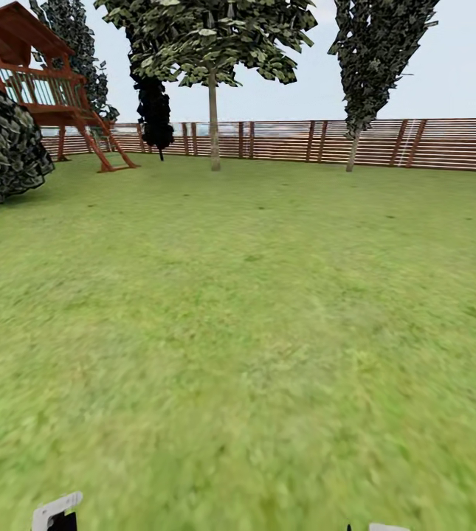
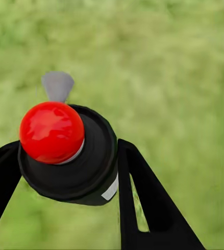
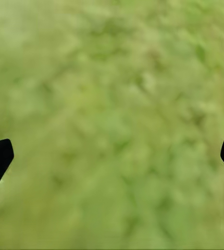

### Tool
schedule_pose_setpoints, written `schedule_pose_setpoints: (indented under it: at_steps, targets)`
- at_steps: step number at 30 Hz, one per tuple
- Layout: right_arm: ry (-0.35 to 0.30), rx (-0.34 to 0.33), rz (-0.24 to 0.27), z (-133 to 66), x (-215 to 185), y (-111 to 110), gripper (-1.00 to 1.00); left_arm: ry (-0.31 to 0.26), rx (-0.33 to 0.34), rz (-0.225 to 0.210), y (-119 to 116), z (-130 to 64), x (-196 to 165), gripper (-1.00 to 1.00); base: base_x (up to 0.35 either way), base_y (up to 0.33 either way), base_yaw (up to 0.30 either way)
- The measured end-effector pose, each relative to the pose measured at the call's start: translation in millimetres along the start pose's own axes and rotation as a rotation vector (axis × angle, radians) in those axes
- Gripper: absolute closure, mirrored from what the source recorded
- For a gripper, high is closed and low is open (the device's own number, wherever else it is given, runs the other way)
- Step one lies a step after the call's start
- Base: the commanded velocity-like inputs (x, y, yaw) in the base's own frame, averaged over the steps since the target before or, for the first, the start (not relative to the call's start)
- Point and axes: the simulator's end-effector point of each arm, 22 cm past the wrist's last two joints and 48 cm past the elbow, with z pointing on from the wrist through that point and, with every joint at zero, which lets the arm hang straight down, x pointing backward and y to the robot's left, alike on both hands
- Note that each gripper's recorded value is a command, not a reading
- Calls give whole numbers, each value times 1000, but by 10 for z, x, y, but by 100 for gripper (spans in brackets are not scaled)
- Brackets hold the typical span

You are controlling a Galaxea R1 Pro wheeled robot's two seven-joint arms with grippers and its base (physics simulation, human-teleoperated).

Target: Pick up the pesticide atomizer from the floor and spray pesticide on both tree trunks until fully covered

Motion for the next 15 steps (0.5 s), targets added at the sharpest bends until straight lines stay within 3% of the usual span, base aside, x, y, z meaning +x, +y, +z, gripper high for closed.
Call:
schedule_pose_setpoints:
  at_steps: [15]
  targets:
    - [0, -1, 0, -1, 0, 5, -100, 0, 0, 0, 0, 0, 1, 100, 338, 0, 0]
